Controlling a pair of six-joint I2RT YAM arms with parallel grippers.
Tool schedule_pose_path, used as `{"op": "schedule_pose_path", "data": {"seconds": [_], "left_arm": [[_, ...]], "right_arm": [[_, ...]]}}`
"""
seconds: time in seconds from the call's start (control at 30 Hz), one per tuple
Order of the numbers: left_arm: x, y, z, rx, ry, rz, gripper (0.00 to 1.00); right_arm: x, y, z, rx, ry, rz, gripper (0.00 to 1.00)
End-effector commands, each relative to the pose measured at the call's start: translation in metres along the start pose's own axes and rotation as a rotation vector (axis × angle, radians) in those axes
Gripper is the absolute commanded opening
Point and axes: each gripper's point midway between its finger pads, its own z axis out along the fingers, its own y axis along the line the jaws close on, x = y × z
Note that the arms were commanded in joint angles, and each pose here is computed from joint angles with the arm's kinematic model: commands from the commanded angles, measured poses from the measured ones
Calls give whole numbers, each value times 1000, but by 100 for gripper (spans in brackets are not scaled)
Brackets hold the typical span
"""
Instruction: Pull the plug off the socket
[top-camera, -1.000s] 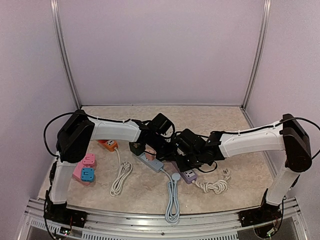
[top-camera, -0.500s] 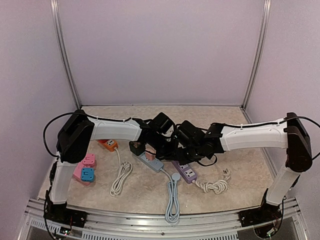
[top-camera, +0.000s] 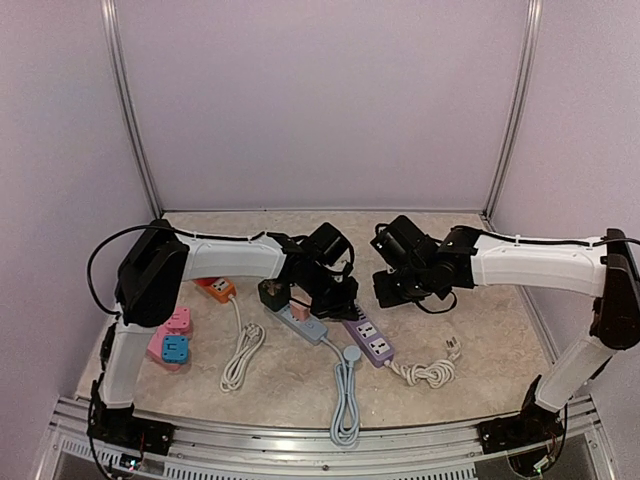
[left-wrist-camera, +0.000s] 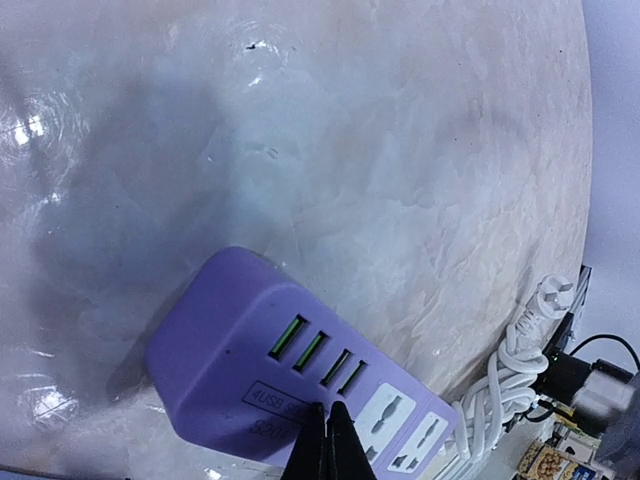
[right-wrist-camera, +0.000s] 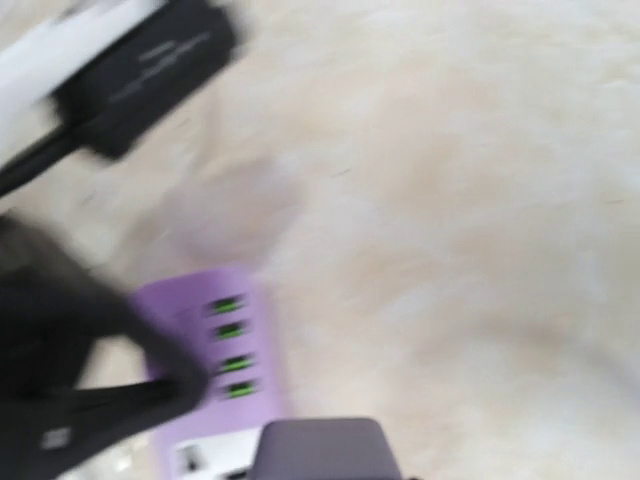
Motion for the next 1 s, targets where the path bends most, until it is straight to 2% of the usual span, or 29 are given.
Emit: {"op": "schedule_pose_path", "data": {"seconds": [0.0,0.2,0.37,0.6,0.73,0.97], "left_arm": [[7,32,3,-162,43,16,0],[-28,-32,-40,-61,-48,122,0],[-30,-47,-68,-53,-82,146,0],[-13,-10,-112,-115,-126,82,0],[-1,19,-145,-175,-168,34,0],[12,41,-190,-189,-230,-21,1]], "right_arm": [[-8,-33,-3,16,-16,51,7],[-25,-56,14,-34,-44,131,7],[-42,-63,31,-102,-61,167,8],[-58,-76,59,-165,-72,215,13],[-54,-88,77,-170,-51,231,15],[-33,-114,101,-169,-7,287,27]]}}
